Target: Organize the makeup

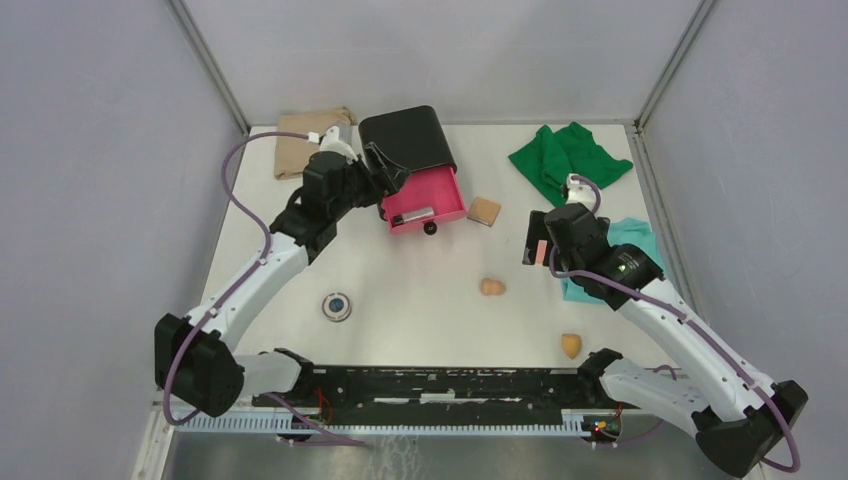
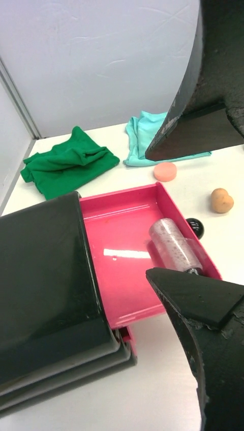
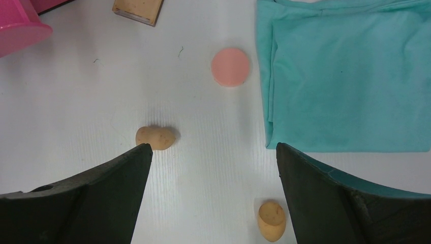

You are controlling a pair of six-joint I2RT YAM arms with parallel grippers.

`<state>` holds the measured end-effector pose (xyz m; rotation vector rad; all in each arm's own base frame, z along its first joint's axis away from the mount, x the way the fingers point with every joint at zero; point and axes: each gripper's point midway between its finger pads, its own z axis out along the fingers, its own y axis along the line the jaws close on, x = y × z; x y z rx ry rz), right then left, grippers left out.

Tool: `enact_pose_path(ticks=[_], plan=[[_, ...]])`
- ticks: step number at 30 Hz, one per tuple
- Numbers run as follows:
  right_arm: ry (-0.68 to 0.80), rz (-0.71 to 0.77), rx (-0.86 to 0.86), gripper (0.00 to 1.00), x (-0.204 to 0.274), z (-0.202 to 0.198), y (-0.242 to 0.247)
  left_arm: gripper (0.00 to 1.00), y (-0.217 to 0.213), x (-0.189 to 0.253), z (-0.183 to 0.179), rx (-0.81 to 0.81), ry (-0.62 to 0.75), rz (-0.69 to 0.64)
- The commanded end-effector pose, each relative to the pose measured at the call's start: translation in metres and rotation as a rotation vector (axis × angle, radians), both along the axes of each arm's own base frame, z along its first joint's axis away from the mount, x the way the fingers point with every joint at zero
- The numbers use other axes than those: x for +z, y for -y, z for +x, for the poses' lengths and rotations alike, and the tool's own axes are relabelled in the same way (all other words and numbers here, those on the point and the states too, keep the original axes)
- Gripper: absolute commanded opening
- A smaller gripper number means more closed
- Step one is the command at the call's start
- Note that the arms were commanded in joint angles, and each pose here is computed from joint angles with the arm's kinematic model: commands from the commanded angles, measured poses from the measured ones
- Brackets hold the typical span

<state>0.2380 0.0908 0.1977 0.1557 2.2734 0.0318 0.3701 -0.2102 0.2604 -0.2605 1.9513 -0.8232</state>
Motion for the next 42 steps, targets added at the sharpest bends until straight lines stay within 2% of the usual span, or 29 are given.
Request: enact_pose_path(ticks=[1, 7, 9, 12, 14, 15, 18, 22, 27, 30, 35, 42], plan=[[0.055, 0.035, -0.006, 0.99, 0.02, 0.008, -0.005, 0.84, -0.026, 0.034, -0.018, 0.034, 0.085, 0.114], [0.055, 0.061, 0.037, 0.99, 0.015, 0.014, -0.017, 0.84, -0.081, -0.018, -0.056, 0.155, -0.036, 0.331], [0.038, 0.156, 0.116, 0.99, 0.009, 0.015, -0.043, 0.84, -0.094, -0.035, -0.068, 0.182, -0.083, 0.367], [0.033, 0.393, 0.299, 1.0, -0.003, 0.014, -0.105, 0.85, -0.096, -0.054, -0.076, 0.151, -0.159, 0.369], [0.028, 0.443, 0.369, 1.0, -0.012, 0.01, -0.135, 0.87, -0.096, -0.053, -0.072, 0.147, -0.189, 0.353], [0.039, 0.423, 0.388, 1.0, -0.016, 0.01, -0.147, 0.87, -0.094, -0.043, -0.068, 0.147, -0.169, 0.335], [0.096, 0.364, 0.449, 1.0, -0.02, 0.013, -0.182, 0.99, -0.085, -0.008, -0.047, 0.135, -0.082, 0.253], [0.194, 0.317, 0.453, 1.0, -0.024, 0.026, -0.207, 0.99, -0.076, 0.019, 0.0, 0.133, -0.029, 0.177], [0.211, 0.244, 0.413, 1.0, -0.042, 0.044, -0.221, 1.0, -0.086, -0.006, 0.065, 0.152, -0.112, 0.168], [0.242, 0.217, 0.407, 1.0, -0.047, 0.052, -0.23, 1.0, -0.087, -0.014, 0.088, 0.149, -0.134, 0.18], [0.325, 0.216, 0.355, 1.0, -0.05, 0.074, -0.239, 0.99, -0.075, -0.023, 0.108, 0.099, -0.148, 0.141], [0.401, 0.144, 0.337, 0.99, -0.038, 0.101, -0.255, 0.98, -0.068, -0.044, 0.111, 0.067, -0.205, 0.132]])
